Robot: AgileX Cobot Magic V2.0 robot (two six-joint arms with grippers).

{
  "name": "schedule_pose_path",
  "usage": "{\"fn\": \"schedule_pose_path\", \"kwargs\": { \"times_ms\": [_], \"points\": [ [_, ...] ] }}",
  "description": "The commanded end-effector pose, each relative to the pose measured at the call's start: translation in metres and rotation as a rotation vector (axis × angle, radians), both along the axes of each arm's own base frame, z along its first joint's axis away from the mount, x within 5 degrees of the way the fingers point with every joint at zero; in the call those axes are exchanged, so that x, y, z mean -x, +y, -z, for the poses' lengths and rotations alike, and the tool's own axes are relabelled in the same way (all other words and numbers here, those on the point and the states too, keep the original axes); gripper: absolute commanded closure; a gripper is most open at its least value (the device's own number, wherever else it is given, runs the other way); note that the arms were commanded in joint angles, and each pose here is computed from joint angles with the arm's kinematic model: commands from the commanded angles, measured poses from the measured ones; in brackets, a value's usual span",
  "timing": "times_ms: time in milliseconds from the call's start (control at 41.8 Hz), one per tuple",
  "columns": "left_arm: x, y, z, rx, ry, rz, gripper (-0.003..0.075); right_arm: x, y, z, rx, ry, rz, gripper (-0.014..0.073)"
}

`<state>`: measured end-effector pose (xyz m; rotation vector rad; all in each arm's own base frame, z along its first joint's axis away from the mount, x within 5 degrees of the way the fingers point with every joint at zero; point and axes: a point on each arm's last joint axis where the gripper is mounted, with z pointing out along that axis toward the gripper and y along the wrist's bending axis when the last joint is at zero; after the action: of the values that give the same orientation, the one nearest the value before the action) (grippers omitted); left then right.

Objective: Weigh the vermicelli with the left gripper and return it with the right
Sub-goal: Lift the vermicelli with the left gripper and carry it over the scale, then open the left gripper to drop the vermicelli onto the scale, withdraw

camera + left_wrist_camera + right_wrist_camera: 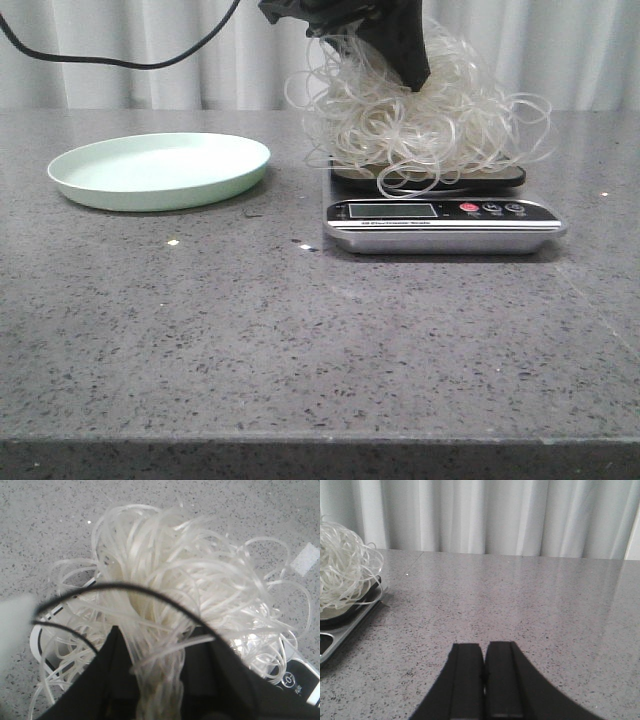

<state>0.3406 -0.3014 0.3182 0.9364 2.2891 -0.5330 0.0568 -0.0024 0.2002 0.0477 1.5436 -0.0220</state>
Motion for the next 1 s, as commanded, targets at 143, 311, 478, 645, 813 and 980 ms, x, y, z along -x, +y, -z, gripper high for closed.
{"fn": "schedule_pose_path", "kwargs": {
  "times_ms": [143, 311, 478, 645, 813, 980],
  "points": [
    [0.009, 0.002, -0.039, 0.108, -0.079, -0.007, 0.0533, 0.002, -0.001, -0.011, 0.012, -0.107, 0.015, 0.0445],
    [0.011, 0.003, -0.036, 0.085, -0.051, 0.003, 0.0344, 0.002, -0.001, -0.011, 0.012, -0.107, 0.015, 0.0445],
    [0.012, 0.004, -0.036, 0.073, -0.039, 0.009, 0.0171, 0.002, -0.001, -0.011, 0.012, -0.107, 0.015, 0.0445],
    [0.017, 0.01, -0.049, 0.05, -0.072, 0.015, 0.0164, 0.002, -0.001, -0.011, 0.012, -0.107, 0.015, 0.0445],
    [0.026, 0.024, -0.075, 0.023, -0.155, 0.013, 0.0164, 0.002, -0.001, -0.011, 0.012, -0.107, 0.015, 0.0445],
    [0.037, 0.042, -0.103, 0.024, -0.241, -0.007, 0.0164, 0.002, -0.001, -0.011, 0.012, -0.107, 0.015, 0.0445]
  ]
}}
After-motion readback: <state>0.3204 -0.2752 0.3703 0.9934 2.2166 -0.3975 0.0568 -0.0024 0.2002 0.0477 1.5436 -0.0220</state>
